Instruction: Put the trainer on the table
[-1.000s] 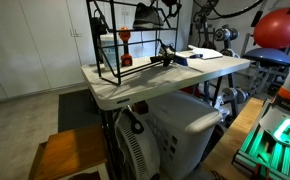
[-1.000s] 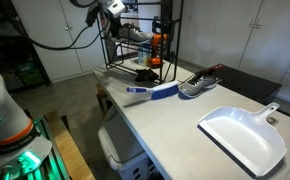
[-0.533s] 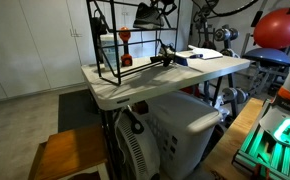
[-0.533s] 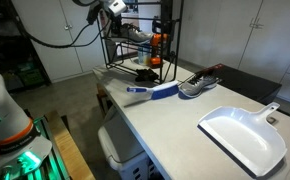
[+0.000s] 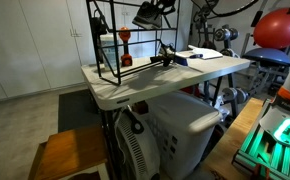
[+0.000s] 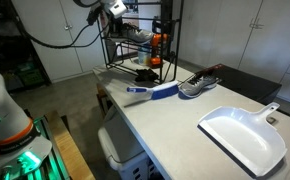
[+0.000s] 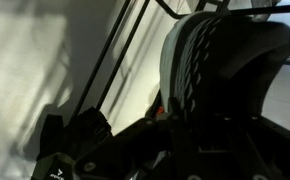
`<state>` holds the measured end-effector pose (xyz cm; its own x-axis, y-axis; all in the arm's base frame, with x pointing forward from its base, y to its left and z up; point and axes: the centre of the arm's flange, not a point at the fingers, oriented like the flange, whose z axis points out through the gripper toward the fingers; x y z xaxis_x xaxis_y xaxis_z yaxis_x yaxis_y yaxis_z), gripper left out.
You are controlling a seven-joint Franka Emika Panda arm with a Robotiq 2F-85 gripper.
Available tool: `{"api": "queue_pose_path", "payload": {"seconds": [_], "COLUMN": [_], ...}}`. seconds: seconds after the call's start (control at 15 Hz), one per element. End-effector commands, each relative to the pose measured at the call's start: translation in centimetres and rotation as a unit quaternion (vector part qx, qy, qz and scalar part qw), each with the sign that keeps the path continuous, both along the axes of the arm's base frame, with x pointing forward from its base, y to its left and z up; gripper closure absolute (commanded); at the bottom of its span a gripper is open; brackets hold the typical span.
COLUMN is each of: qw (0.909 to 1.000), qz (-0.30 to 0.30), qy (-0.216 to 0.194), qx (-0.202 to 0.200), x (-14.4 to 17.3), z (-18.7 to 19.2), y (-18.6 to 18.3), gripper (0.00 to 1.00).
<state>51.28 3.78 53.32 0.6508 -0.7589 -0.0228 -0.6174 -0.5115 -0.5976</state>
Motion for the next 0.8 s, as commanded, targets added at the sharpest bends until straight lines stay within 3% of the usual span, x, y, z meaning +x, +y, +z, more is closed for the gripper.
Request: {"api": "queue_pose_path", "payload": {"seconds": [0.0,0.27,0.73], "qw": [0.9995,0.9987,0.9984], "qz": [-0.003,0.004,0.017], "qy": [0.032,0.048,0.036], "qx": [-0.004,-0.018,-0.042], "x": [-0.8,-3.4,-8.0], "z": [-0.1,0.8,2.0], "y": [0.5,0.8,1.0], "gripper": [0.97,0.97,0.97]}}
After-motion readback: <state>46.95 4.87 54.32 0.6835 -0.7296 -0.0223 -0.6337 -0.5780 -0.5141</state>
